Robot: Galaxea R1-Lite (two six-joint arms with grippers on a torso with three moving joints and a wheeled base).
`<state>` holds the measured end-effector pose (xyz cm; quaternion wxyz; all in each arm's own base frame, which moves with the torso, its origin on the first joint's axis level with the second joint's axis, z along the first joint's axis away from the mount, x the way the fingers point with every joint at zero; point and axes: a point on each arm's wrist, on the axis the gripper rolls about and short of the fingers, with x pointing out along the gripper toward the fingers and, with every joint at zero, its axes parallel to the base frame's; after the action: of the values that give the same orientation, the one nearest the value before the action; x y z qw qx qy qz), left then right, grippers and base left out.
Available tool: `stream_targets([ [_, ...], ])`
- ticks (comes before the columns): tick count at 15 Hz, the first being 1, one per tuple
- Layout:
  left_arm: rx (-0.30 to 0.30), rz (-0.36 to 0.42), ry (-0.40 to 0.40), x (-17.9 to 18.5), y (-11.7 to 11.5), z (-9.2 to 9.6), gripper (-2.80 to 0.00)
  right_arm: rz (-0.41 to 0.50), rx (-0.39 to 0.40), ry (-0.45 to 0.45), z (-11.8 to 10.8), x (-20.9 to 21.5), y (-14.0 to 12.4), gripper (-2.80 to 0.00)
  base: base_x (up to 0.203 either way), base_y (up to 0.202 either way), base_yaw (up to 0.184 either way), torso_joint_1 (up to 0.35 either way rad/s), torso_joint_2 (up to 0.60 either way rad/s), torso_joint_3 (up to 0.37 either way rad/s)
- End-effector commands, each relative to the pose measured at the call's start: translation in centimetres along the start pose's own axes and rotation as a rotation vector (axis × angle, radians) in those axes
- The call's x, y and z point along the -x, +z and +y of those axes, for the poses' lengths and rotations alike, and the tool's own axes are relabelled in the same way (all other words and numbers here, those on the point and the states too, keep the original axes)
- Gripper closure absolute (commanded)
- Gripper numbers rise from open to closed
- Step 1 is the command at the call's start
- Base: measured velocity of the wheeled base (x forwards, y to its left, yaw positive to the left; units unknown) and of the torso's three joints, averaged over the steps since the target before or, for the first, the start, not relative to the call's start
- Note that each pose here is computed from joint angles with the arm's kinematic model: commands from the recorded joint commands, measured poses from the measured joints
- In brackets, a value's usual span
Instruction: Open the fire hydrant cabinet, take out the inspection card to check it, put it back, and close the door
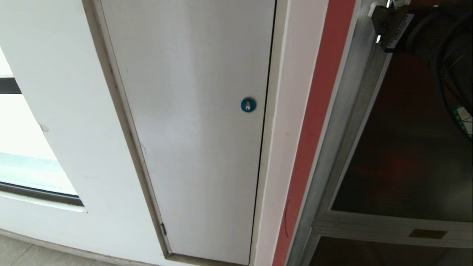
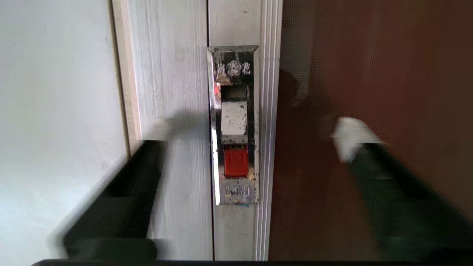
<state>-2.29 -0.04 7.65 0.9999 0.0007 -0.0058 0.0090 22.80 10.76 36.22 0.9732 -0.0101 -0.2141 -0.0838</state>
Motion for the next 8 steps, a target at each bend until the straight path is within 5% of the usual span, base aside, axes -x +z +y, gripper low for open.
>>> stream_targets([
  [1,0.001,0.006,0.001,-0.04,-0.12,0.00,0.00,-0.007,0.004,-0.014,-0.18,-0.29,0.06,0.00,0.000,0.000,0.000,0.000,0.00,0.000],
  [8,0.001,0.006,0.001,-0.04,-0.12,0.00,0.00,-0.009,0.008,-0.019,-0.03,-0.70,0.04,0.00,0.000,0.000,0.000,0.000,0.00,0.000],
])
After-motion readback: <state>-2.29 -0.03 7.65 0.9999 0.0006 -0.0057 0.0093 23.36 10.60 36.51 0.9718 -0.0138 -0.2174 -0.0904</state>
